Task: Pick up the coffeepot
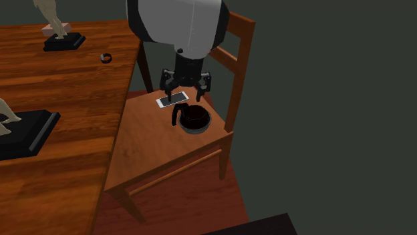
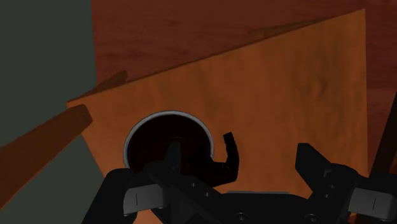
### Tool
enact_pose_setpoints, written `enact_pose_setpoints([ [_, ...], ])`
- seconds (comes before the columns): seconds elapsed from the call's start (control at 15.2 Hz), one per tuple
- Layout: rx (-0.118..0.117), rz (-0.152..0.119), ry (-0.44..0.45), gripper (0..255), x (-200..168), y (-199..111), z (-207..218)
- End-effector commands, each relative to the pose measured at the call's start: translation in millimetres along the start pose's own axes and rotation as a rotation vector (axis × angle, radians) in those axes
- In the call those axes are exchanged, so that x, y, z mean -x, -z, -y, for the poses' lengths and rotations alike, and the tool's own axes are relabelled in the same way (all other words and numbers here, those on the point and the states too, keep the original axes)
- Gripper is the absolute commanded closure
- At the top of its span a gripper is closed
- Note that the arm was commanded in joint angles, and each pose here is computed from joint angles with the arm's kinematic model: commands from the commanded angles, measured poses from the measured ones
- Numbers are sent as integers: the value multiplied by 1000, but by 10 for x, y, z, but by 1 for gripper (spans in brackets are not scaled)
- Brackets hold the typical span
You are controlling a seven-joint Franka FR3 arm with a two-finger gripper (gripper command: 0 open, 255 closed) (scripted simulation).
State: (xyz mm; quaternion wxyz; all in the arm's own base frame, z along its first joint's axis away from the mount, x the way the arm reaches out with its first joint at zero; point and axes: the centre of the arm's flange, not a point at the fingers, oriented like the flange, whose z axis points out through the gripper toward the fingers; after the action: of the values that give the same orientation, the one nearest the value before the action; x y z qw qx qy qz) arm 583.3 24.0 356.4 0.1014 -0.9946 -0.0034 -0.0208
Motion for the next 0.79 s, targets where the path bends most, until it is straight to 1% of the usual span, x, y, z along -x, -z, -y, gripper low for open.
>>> enact_pose_setpoints([
  [0.0, -13, -7, -12, 0, -223, -163, -22],
  [0.4, -50, -23, -44, 0, -793, -606, -111],
  [0.73, -50, -23, -44, 0, -782, -864, -165],
])
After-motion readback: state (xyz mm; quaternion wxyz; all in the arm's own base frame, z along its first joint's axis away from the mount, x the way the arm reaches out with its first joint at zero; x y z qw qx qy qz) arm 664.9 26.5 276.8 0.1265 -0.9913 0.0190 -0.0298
